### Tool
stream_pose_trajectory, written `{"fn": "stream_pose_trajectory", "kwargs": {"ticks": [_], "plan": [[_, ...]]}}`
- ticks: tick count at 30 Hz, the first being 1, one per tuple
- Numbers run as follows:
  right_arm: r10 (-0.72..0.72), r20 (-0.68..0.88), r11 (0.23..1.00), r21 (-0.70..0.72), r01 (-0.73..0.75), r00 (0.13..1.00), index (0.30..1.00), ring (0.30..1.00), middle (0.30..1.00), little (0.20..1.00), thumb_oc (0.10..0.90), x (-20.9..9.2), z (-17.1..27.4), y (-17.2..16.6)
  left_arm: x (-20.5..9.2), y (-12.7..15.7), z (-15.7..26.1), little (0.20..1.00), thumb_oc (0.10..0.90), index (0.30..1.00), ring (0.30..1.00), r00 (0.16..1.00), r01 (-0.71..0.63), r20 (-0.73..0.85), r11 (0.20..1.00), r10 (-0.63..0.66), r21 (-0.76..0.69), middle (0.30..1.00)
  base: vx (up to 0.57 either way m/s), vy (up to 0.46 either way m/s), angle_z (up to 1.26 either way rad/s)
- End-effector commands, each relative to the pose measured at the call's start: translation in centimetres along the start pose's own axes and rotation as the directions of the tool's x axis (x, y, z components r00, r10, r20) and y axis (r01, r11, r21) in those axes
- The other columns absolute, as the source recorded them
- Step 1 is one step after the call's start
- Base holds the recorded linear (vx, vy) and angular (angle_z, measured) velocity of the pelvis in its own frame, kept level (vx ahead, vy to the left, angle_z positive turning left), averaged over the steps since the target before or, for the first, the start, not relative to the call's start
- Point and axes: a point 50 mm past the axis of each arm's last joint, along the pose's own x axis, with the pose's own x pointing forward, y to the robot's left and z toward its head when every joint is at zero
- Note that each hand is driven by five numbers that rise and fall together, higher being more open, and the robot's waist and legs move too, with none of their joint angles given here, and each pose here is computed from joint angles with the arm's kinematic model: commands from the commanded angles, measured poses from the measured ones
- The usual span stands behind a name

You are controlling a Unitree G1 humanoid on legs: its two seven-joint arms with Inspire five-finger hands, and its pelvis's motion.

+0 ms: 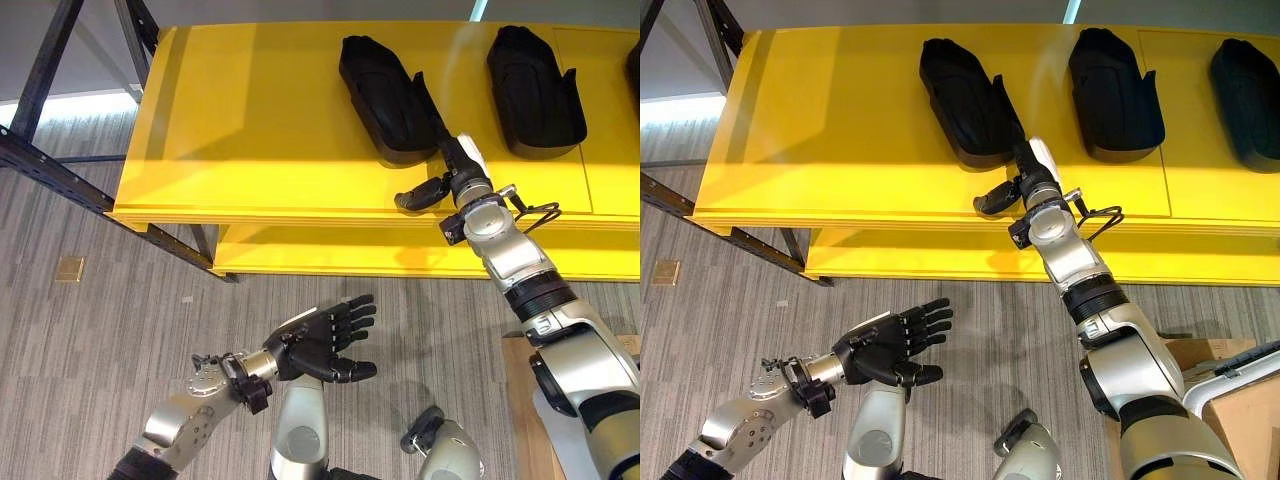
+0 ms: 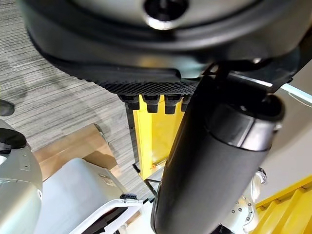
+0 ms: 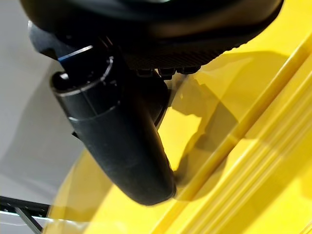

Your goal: Move parts from the plastic box to the shelf.

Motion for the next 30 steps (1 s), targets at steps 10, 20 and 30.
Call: {"fn": "stream_pose_trajectory", "kwargs": {"ticks": [10,20,30], "plan": [[0.127,0.067,0.878,0.456,-0.144,0.99,1.0,1.0,1.0,1.0,0.9,0.1,2.9,4.3,2.0,-3.1,2.1,1.0,0.9,1.0,1.0,0.974,0.172,0.141,0.985,-0.175,0.031,1.0,0.0,0.001,-0.01],[0.115,0.044,0.838,0.533,-0.121,0.992,1.0,1.0,1.0,1.0,0.9,0.1,3.1,5.7,2.5,-3.5,1.8,1.0,0.9,1.0,1.0,0.973,0.181,0.142,0.983,-0.182,0.019,1.0,0.0,0.0,0.0],[0.116,0.04,0.799,0.591,-0.117,0.992,1.0,1.0,1.0,1.0,0.9,0.1,3.3,6.1,2.7,-3.7,1.6,1.0,0.9,1.0,1.0,0.971,0.187,0.149,0.982,-0.187,0.011,1.0,0.0,0.0,0.0]]}}
